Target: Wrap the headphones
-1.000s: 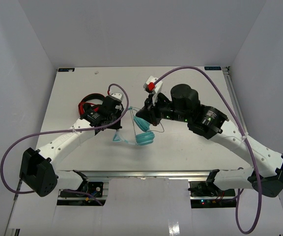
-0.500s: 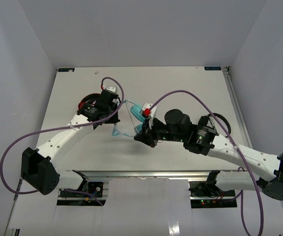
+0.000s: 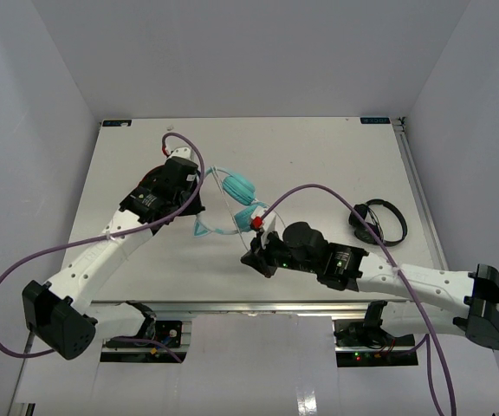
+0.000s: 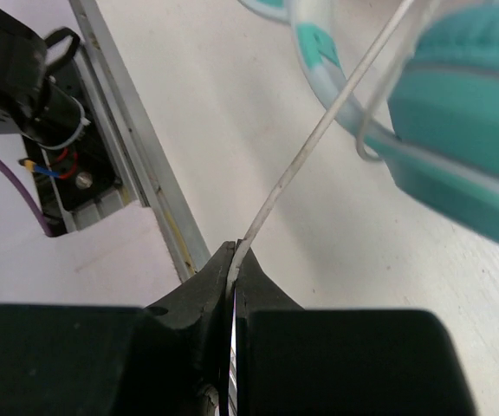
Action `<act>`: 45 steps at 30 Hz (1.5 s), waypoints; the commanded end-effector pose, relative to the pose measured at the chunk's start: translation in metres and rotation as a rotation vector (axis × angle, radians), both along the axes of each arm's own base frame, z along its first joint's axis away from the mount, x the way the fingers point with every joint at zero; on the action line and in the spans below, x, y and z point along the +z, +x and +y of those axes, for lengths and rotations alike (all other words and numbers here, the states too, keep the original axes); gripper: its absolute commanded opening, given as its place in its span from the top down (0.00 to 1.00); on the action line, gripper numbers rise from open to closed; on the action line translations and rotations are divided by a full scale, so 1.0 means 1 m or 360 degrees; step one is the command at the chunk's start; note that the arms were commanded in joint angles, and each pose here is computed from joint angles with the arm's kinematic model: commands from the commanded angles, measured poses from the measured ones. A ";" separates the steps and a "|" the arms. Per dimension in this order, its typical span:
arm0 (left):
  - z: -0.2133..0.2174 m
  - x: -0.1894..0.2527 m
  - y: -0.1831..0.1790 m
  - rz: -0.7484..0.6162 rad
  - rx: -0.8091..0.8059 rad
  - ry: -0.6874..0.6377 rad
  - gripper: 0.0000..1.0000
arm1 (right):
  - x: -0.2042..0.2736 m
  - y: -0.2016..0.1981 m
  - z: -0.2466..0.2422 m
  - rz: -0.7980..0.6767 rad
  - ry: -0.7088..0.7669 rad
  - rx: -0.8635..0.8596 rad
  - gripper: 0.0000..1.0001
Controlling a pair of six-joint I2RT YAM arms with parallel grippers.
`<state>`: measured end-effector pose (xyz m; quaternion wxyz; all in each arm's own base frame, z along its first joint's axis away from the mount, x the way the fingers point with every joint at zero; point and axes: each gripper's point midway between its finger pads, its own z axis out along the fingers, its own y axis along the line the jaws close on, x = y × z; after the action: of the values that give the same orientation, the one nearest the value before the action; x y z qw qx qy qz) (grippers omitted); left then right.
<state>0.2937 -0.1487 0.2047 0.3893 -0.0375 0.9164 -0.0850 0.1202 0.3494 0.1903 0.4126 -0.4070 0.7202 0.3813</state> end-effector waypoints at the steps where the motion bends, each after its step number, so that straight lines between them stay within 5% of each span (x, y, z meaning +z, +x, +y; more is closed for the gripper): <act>1: 0.004 0.057 0.006 -0.0232 0.0084 -0.0158 1.00 | -0.001 0.015 0.003 -0.0077 0.0080 -0.0128 0.92; 25: 0.010 0.100 -0.021 -0.0413 0.0078 -0.0397 1.00 | -0.036 0.041 -0.002 -0.0160 -0.0011 -0.0333 0.91; 35: 0.024 0.117 -0.025 -0.0523 0.0191 -0.0464 1.00 | -0.039 0.042 -0.005 -0.0119 0.0003 -0.0382 0.82; 40: 0.026 0.116 -0.025 -0.0534 0.0212 -0.0458 1.00 | -0.044 0.042 -0.005 -0.0111 -0.0006 -0.0385 0.92; 45: 0.034 0.116 -0.025 -0.0559 0.0253 -0.0427 1.00 | -0.045 0.040 -0.004 -0.0074 -0.0003 -0.0379 0.89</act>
<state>0.2621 -0.1178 0.2854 0.4894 -0.1094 0.8528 -0.1462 0.1600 0.3455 0.1468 0.4747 -0.3387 0.7477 0.3177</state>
